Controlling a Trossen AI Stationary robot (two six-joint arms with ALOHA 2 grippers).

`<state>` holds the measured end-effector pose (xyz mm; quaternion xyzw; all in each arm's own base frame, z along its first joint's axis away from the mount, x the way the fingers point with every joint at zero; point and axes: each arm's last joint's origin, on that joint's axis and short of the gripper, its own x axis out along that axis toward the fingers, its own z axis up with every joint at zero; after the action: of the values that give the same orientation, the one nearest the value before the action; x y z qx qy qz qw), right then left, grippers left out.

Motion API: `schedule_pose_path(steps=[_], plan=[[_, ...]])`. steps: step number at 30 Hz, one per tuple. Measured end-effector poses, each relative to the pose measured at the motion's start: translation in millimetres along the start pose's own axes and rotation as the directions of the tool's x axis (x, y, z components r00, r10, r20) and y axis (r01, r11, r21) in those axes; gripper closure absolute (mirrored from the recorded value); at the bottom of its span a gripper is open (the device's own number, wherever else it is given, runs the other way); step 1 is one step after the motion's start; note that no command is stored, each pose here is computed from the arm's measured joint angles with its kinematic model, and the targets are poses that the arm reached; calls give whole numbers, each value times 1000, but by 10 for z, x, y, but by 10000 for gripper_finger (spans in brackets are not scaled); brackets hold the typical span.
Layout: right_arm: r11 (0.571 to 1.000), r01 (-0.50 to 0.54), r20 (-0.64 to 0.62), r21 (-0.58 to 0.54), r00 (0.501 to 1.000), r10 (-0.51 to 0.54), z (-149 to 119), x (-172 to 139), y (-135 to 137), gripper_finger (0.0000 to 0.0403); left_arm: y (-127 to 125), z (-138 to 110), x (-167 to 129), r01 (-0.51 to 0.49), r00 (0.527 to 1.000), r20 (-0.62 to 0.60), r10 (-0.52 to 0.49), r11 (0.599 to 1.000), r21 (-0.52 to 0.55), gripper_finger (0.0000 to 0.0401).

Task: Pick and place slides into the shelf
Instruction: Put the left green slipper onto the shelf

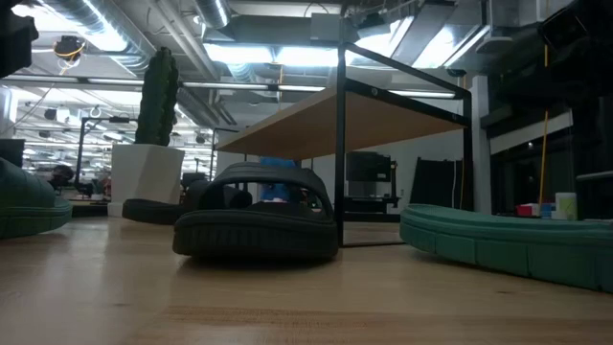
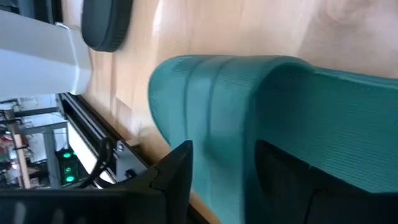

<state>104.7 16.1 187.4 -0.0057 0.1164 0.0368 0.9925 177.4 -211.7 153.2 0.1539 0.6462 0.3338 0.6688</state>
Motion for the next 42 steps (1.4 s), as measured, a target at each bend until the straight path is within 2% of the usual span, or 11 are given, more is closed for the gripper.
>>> schedule_pose_path(steps=[4,20,29,42], plan=[[1000,0,0,0,1000,0,0,0,0,286,-2,-12,0,10,999,-40,-10,1000,0,271],[1000,0,0,0,1000,0,0,0,0,286,0,-10,-1,8,999,-34,-8,1000,-10,332],[1000,0,0,3,1000,0,0,0,0,286,45,-3,-2,-46,999,16,48,989,-143,389],[1000,0,0,4,1000,0,0,0,0,286,63,16,-46,-51,997,42,58,987,-151,397]])
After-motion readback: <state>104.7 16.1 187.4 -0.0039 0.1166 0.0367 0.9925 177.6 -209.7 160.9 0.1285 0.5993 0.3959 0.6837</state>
